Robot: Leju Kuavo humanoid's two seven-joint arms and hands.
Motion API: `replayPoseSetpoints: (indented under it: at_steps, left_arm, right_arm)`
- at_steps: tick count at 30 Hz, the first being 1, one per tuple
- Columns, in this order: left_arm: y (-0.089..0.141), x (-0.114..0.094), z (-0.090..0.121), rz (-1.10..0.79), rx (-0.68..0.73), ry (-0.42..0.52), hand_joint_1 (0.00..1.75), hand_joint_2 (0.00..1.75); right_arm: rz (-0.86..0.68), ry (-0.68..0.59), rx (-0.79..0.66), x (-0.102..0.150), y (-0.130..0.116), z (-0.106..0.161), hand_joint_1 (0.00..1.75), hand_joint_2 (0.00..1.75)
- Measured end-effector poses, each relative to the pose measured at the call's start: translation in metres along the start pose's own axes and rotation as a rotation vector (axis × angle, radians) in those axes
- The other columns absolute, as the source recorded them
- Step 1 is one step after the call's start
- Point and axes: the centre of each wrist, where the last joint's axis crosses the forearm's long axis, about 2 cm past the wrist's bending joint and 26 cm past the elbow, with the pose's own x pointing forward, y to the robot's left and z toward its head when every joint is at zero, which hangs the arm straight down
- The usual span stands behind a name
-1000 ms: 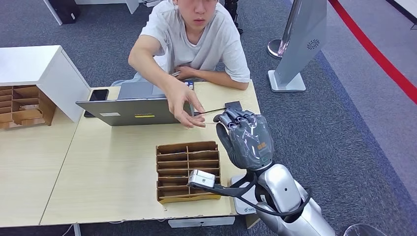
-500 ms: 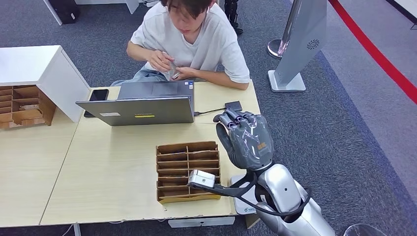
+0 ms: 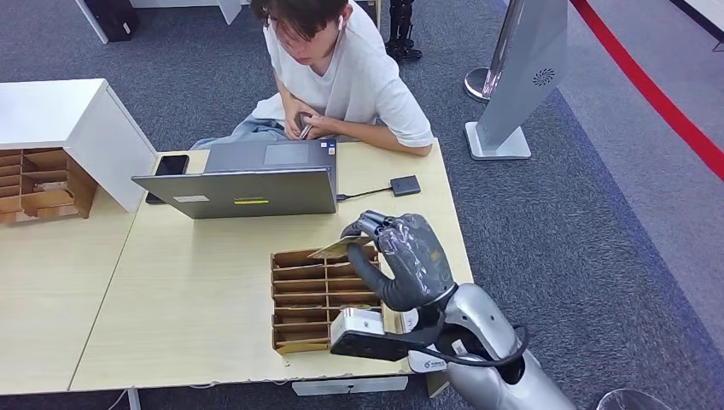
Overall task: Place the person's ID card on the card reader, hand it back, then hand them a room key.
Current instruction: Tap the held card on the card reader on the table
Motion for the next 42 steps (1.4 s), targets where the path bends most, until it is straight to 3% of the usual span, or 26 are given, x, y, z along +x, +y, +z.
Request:
replayPoseSetpoints:
  at_steps: [7, 15, 25, 42]
  left_arm:
    - [0.000, -0.001, 0.000, 0.024, 0.012, -0.028, 0.00, 0.00]
    - [0.000, 0.003, -0.001, 0.026, 0.029, -0.067, 0.00, 0.00]
    - [0.000, 0.004, -0.001, 0.020, 0.041, -0.075, 0.00, 0.00]
    - [0.000, 0.002, -0.001, 0.012, 0.040, -0.072, 0.00, 0.00]
  right_arm:
    - [-0.524, -0.099, 0.125, 0.001, 0.009, 0.018, 1.75, 1.75]
    - [-0.956, -0.197, 0.201, -0.003, 0.007, 0.040, 1.75, 1.75]
    - [-1.065, -0.140, 0.249, -0.025, 0.008, 0.072, 1.75, 1.75]
    - [-1.066, 0.197, 0.283, -0.066, 0.023, 0.165, 1.75, 1.75]
